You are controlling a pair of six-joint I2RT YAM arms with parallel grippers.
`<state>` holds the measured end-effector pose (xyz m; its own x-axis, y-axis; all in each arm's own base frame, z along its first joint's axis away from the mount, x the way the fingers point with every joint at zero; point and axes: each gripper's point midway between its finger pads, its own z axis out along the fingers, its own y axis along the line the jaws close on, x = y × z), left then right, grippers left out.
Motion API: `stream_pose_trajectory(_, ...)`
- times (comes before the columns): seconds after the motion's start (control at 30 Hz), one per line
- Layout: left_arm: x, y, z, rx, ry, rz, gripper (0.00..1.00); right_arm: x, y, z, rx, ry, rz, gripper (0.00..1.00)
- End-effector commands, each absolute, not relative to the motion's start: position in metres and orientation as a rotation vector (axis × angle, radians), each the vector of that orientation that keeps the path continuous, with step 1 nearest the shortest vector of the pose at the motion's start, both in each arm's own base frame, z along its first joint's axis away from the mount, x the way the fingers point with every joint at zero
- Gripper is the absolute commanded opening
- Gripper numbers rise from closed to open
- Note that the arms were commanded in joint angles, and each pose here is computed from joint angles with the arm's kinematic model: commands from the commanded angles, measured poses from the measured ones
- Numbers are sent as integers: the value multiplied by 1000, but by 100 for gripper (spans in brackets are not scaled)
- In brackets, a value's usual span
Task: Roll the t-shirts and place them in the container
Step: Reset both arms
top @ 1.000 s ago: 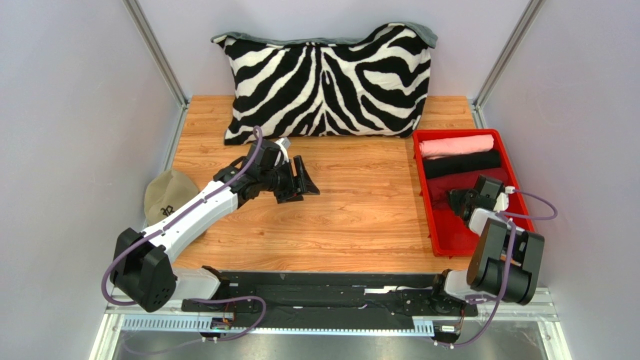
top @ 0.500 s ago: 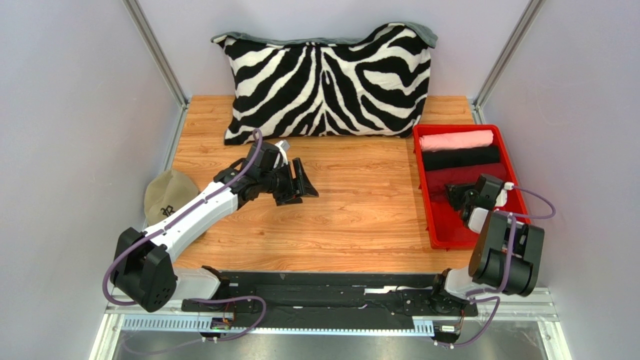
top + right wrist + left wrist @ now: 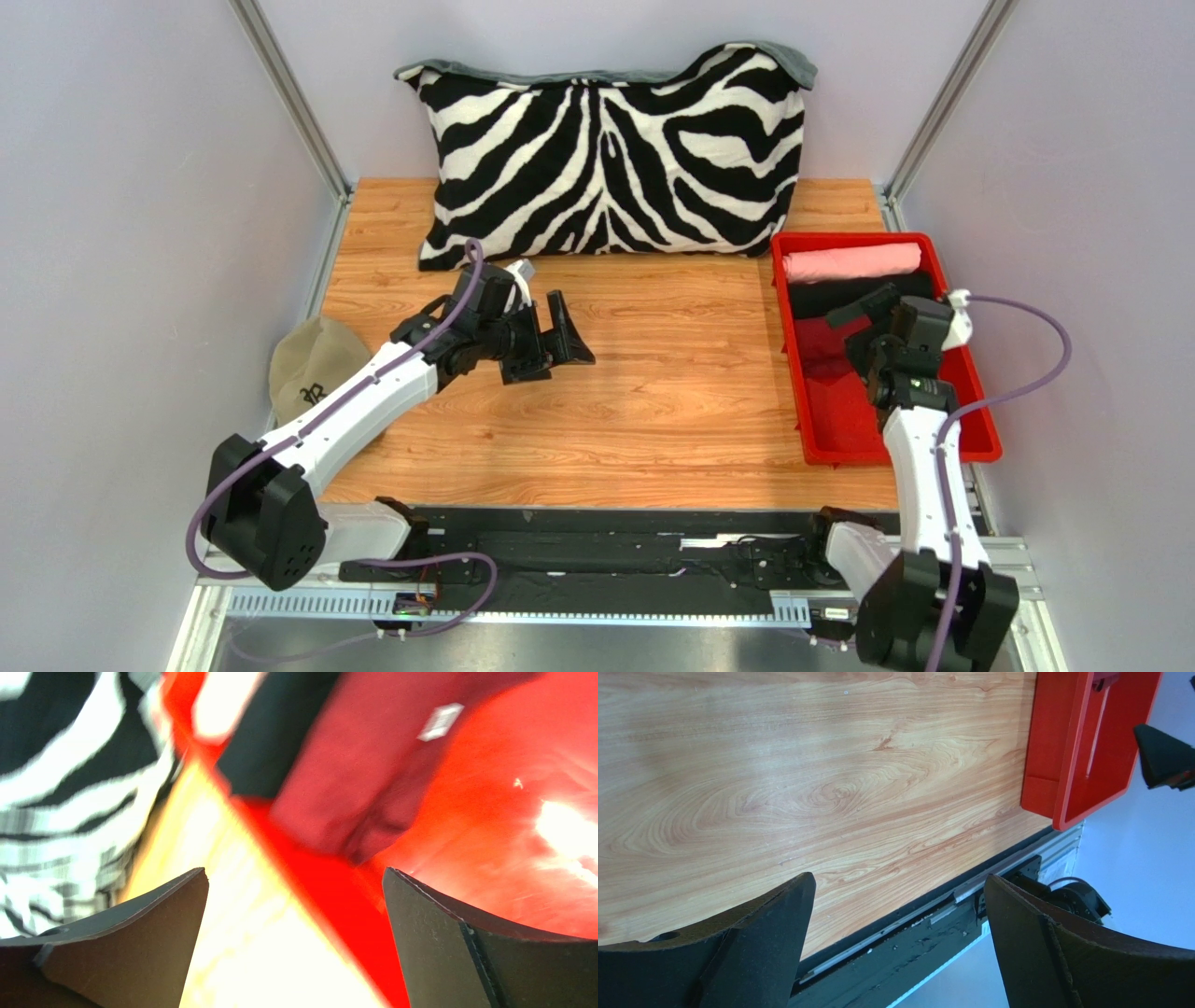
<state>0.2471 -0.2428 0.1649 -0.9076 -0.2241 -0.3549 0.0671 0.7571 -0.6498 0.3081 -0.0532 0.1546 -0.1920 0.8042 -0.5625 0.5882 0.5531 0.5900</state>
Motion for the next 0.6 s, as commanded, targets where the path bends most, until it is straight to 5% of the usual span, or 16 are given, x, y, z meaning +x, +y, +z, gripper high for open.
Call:
stream_pose_trajectory(0.0,250,-233,182,-78,2467,-910,99,295,-1,174,847,2028,276,100)
stream_pose_trajectory(0.27,238,-196,161,-68,2457,-712,99,261,161,160,325,2203,439,100)
stream_pose_trajectory(0.57,225,-160,138,-93,2441,-535,99,251,192,148,170,2252,488,100)
